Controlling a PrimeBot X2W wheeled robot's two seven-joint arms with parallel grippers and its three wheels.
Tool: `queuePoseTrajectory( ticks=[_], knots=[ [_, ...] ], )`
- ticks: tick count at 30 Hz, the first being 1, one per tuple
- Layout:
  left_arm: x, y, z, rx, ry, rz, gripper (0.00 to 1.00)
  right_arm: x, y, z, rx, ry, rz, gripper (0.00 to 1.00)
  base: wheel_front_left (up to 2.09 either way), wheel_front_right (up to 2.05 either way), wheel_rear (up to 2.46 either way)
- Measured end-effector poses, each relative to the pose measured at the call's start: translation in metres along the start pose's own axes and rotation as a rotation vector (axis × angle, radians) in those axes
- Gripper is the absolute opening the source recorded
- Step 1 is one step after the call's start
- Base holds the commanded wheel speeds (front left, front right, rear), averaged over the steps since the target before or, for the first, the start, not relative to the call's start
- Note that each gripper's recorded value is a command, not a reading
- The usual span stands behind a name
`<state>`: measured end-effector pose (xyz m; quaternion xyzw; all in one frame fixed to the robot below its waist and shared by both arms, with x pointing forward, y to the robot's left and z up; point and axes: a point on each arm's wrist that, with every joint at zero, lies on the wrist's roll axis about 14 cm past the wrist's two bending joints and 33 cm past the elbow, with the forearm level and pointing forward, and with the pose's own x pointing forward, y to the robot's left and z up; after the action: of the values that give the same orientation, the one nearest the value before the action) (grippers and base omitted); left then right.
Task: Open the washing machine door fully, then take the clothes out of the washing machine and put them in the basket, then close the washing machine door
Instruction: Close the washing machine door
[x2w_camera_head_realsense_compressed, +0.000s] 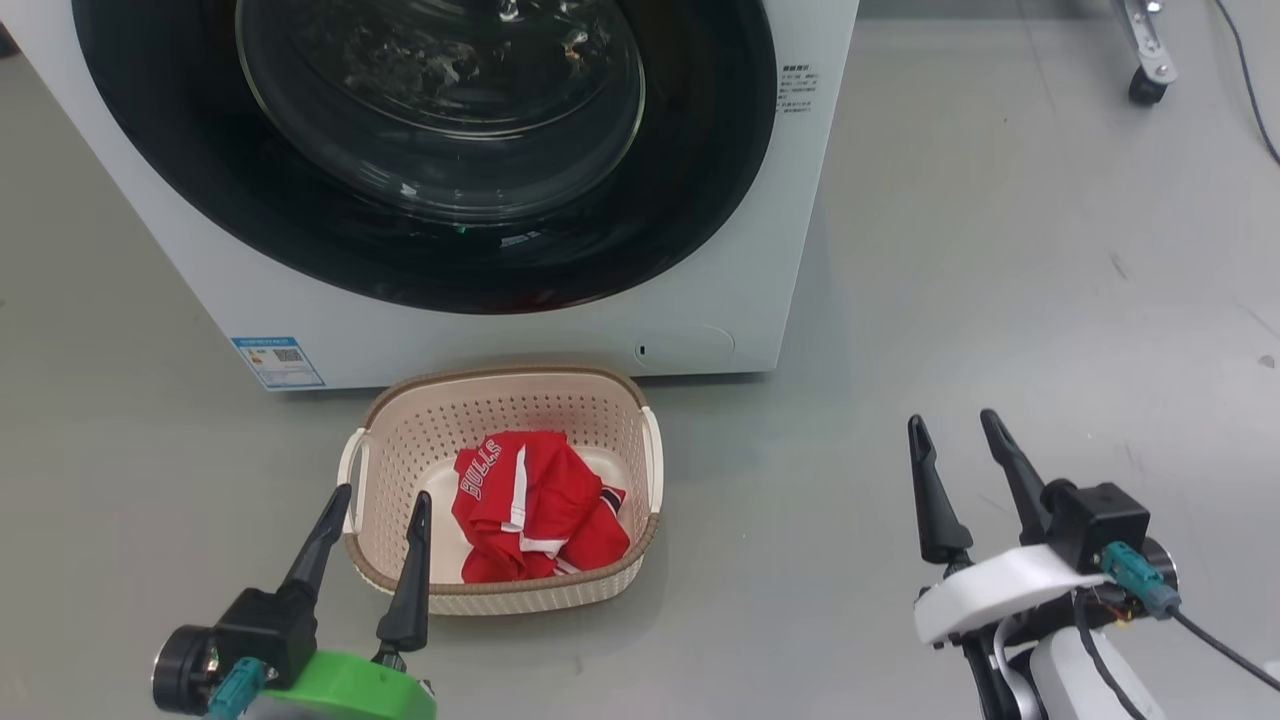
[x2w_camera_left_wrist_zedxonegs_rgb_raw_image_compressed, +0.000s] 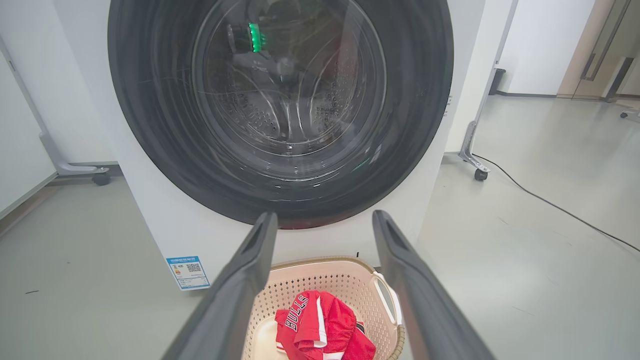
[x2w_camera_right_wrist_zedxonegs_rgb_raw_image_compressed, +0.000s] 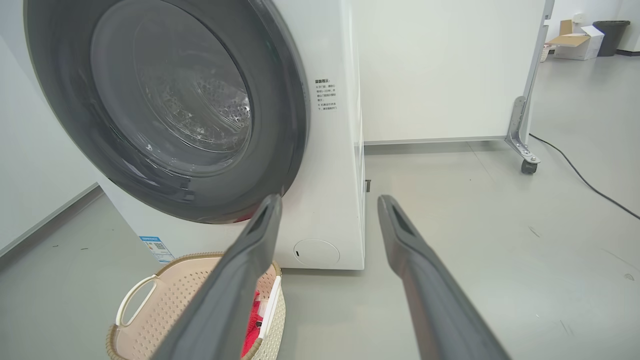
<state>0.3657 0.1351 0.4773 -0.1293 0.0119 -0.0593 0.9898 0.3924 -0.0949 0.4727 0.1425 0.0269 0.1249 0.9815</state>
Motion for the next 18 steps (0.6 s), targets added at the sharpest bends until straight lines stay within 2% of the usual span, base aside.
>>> queuePoseTrajectory(
  ticks=[18],
  knots=[
    [-0.017,-0.011,0.0,-0.001,-0.003,-0.028,1.0,-0.04,0.009,0.001,0.01,-0.014,-0.027,1.0,0.0,0.0,0.0]
  ],
)
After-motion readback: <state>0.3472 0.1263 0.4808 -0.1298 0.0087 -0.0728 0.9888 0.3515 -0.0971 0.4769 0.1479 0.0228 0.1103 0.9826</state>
